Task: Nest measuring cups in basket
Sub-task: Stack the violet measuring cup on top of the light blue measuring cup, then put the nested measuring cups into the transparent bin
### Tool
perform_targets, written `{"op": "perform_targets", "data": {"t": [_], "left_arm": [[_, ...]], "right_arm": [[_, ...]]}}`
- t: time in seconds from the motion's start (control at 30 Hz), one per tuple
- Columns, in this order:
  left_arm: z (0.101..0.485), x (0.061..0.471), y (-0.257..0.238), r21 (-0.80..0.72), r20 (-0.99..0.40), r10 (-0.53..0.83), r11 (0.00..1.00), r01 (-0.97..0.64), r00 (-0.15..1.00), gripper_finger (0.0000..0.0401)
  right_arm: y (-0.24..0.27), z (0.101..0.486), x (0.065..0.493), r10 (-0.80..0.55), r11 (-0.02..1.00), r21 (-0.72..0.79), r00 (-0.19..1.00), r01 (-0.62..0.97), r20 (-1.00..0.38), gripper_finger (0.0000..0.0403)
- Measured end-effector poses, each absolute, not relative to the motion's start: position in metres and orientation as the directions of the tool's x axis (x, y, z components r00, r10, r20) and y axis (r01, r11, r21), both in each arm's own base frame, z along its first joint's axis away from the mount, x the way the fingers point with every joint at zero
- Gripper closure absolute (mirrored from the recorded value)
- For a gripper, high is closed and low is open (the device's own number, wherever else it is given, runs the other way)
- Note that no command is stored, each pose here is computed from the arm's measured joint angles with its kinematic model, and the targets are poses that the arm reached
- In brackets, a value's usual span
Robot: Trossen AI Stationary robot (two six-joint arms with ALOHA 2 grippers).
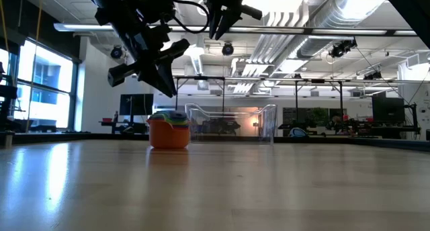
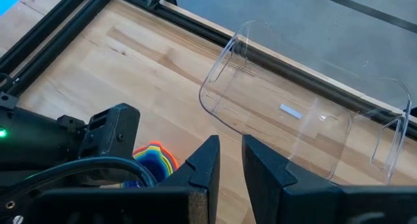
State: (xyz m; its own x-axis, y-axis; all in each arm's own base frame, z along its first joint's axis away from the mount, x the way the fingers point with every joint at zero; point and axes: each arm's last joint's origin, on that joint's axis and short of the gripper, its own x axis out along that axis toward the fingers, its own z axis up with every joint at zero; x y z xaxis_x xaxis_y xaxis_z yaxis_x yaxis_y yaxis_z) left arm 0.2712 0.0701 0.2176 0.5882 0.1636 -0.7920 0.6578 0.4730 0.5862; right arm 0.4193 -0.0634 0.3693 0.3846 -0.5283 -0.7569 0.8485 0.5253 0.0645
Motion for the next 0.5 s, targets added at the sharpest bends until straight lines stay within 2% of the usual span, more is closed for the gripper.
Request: {"op": "perform_targets", "data": {"t": [0.27,0.5], "left_arm": [[0.2179,0.2714,0.0703,0.588,-0.790,0.169,0.483,0.649,0.590,0.0369],[0.2230,0.2668,0.0691,0.598,-0.771,0.341,0.679,0.427,0.537,0.0369]], "right_arm": [[-0.0633,0.3691,0.4191,-0.526,0.526,0.064,0.383,0.848,-0.759,0.0346],[-0.0630,0.3676,0.4164,-0.522,0.510,0.052,0.358,0.858,-0.774,0.0346]]}}
